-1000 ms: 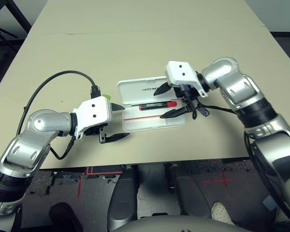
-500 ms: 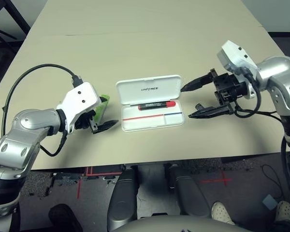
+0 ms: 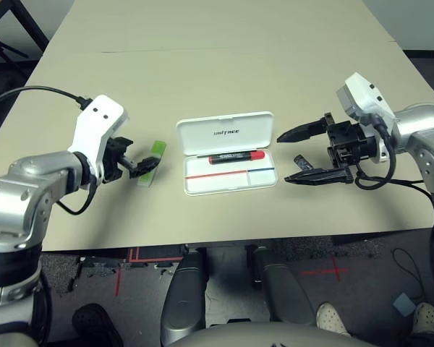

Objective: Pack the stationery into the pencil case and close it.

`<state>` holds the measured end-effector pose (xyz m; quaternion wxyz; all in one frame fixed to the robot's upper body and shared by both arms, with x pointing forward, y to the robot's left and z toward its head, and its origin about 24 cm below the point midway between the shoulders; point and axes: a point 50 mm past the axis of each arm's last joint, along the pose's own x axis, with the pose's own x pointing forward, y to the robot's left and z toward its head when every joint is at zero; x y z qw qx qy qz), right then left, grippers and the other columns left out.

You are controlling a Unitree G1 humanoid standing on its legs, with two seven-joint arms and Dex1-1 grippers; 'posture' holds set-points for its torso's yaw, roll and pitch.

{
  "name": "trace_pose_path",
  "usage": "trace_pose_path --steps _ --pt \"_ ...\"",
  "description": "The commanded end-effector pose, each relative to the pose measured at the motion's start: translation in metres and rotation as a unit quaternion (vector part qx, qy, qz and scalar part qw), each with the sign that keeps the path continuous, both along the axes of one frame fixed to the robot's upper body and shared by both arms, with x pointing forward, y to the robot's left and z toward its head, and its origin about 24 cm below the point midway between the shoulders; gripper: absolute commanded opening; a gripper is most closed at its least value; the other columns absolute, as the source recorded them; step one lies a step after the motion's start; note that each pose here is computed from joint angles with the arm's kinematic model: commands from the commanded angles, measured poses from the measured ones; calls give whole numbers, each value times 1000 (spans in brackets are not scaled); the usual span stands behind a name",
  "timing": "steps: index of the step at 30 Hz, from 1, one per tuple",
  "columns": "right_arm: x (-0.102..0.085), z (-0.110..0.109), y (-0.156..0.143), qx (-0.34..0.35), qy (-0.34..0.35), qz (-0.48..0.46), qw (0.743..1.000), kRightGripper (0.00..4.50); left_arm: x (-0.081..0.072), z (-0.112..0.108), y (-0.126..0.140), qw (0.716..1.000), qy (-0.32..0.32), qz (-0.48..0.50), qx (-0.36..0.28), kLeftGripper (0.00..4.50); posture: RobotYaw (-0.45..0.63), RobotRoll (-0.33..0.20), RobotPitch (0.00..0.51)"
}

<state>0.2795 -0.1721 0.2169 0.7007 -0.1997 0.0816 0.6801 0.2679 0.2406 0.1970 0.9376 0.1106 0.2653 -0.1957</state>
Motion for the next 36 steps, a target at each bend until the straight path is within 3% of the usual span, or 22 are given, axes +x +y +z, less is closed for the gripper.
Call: trace_pose_path --steps 1,11,20,28,31,36 --pt "-2 -5 3 -12 -1 4 1000 4476 4 -7 -3 999 46 21 -13 4500 75 0 230" --pt "-7 -9 2 -17 -3 -8 1000 4476 6 -26 -7 992 114 45 -16 4500 35 0 232" --pt "-10 -10 3 -17 -5 -14 1000 4476 17 -42 -6 991 120 61 -5 4500 5 0 234" --pt "-12 -10 1 -18 -7 -23 1000 4476 17 -52 -8 990 127 64 3 4500 -10 0 238" --pt "-12 -11 1 -18 -8 -27 999 4500 17 -54 -8 990 127 61 9 3874 -12 0 238" --pt "-10 -12 2 -19 -11 -30 999 4500 17 -53 -9 990 129 58 5 1924 -11 0 238"
